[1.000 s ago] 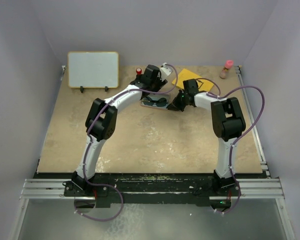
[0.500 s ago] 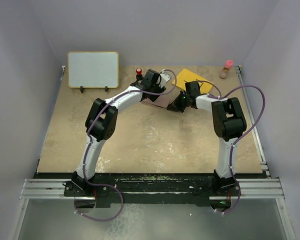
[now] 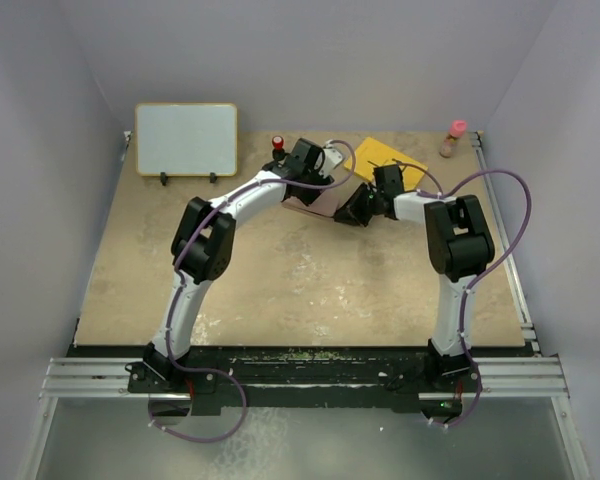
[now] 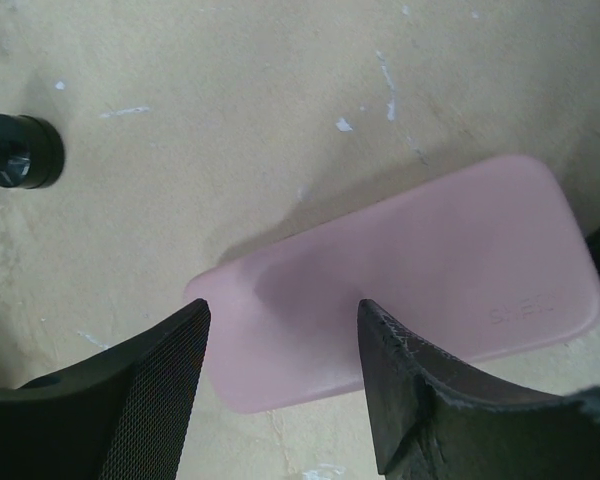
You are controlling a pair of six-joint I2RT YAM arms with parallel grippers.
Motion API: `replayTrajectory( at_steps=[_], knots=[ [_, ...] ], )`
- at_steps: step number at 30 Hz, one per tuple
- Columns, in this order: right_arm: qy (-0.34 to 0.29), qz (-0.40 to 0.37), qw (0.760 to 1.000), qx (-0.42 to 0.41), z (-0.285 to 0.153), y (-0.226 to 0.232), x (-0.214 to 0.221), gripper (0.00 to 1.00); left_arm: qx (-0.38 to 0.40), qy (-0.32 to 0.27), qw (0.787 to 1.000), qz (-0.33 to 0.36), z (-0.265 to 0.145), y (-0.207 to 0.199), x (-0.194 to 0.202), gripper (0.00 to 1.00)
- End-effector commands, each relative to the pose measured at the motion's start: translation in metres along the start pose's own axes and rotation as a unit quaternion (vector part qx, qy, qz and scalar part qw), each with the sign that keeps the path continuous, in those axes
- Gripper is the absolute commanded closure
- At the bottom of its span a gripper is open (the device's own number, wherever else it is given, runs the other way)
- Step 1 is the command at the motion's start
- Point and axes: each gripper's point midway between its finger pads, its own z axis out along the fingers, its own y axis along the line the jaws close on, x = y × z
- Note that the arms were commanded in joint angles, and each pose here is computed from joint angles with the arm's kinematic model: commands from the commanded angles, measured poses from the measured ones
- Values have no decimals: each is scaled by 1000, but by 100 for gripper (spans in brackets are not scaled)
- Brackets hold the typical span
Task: Organize the sunglasses
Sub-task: Close the sunglasses case at the center of the board.
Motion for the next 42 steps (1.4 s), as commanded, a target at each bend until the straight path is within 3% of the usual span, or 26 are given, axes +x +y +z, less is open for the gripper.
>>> replayTrajectory(
  at_steps=[1,8,18,34,42],
  knots=[
    [30,-26,999,-26,-10,3,8,75,63,-15,998,-23,-22,-20,-22,35],
    [45,-67,991,-111,-14,16,14,70,165,-80,981,-60,-48,-52,-61,35],
    [56,-74,990,-104,-6,1,18,69,243,-80,962,-98,-50,-85,-62,35],
    [75,-114,986,-97,-26,2,19,66,101,46,993,-44,24,-60,13,36],
    [74,-116,988,-75,-57,-22,14,64,93,60,993,-40,23,-57,20,36]
  ],
)
